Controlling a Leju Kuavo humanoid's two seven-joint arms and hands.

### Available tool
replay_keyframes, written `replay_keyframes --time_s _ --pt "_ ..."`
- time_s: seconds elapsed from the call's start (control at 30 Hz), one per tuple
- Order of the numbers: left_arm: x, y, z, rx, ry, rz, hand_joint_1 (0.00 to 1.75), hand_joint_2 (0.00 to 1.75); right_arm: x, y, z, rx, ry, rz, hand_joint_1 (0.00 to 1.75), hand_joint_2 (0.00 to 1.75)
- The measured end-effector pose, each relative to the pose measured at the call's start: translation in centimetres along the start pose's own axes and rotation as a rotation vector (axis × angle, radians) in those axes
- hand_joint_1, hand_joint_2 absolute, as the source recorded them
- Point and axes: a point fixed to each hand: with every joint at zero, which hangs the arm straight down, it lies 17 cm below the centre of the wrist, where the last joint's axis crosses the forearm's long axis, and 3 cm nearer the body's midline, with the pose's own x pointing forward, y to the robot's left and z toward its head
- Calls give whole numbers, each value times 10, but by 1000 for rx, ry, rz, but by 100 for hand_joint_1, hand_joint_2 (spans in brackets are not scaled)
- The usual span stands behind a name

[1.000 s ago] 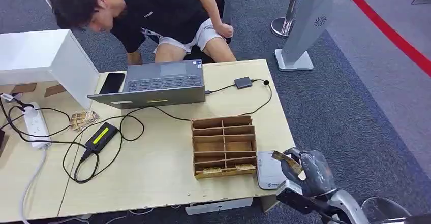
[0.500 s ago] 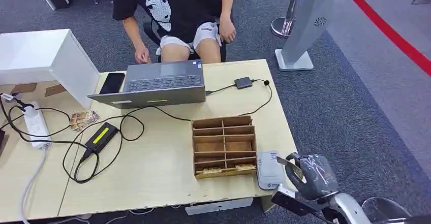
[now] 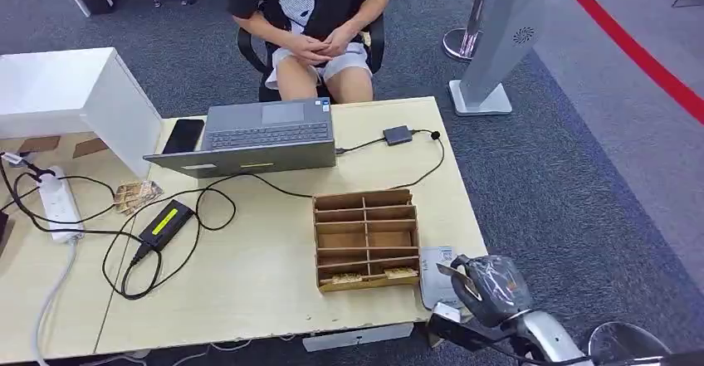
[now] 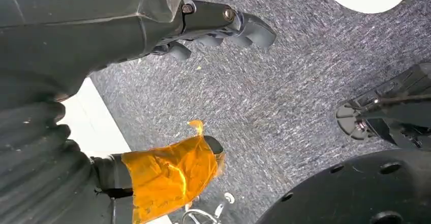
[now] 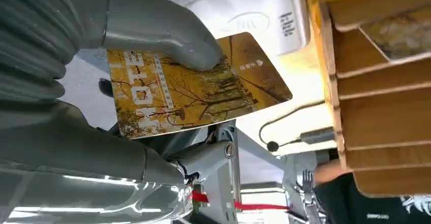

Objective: Pass the card to the sensor for recognition and then transmit it.

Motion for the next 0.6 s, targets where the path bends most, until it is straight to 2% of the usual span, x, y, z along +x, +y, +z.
replay_keyframes --time_s 0.6 --pt "0 0 0 -4 -1 -10 0 175 -6 18 -5 44 22 36 173 175"
